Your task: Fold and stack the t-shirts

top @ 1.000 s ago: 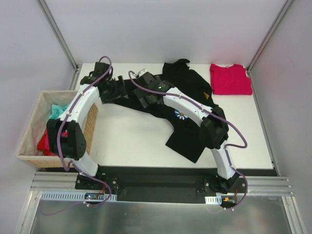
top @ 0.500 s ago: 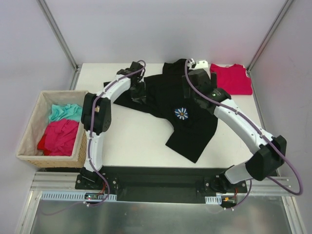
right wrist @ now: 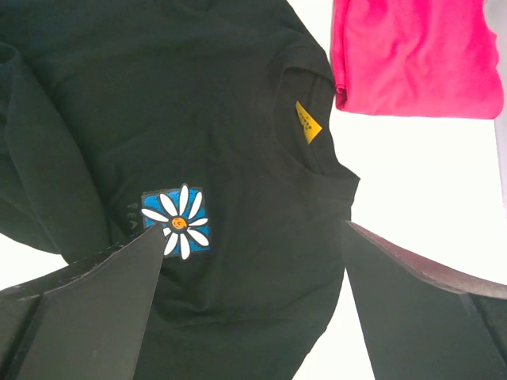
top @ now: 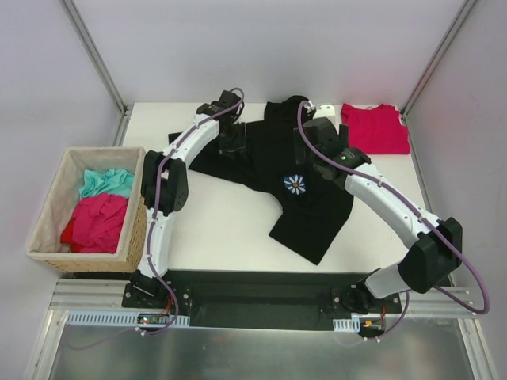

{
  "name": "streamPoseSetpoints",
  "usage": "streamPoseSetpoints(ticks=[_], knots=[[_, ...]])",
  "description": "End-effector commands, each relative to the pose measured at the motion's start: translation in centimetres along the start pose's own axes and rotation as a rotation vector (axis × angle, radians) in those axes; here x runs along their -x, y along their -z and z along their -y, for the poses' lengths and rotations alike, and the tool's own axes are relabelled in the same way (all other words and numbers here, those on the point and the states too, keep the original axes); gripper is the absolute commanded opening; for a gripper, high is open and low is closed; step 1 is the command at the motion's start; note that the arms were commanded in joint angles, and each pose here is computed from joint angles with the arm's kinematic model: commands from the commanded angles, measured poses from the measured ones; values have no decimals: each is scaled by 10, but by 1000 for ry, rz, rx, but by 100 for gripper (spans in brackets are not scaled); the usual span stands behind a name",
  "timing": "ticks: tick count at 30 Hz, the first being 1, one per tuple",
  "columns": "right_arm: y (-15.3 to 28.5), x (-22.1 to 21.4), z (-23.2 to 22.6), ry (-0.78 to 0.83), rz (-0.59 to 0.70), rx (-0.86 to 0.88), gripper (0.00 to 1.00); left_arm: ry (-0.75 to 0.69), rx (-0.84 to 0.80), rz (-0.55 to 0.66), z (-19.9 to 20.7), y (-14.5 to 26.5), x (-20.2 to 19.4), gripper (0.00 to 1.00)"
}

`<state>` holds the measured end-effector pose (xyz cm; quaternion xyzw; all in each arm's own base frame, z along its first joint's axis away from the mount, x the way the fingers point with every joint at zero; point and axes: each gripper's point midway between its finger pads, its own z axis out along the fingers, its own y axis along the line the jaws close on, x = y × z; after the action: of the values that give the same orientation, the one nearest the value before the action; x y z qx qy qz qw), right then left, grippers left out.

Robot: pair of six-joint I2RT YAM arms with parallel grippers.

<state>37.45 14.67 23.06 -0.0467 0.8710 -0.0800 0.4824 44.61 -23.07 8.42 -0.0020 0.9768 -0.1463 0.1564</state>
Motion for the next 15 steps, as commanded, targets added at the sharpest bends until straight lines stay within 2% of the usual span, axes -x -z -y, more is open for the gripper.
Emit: streamPoseSetpoints(ticks=[1,5,15], knots=[[6,12,-5,-49,36,25,97,-28,-21,37,18,-7,18,47],[7,13,-4,-49,38,29,97,-26,-26,10,19,-22,17,58],[7,11,-5,-44,35,35,97,10,-28,-39,18,-34,9,54]])
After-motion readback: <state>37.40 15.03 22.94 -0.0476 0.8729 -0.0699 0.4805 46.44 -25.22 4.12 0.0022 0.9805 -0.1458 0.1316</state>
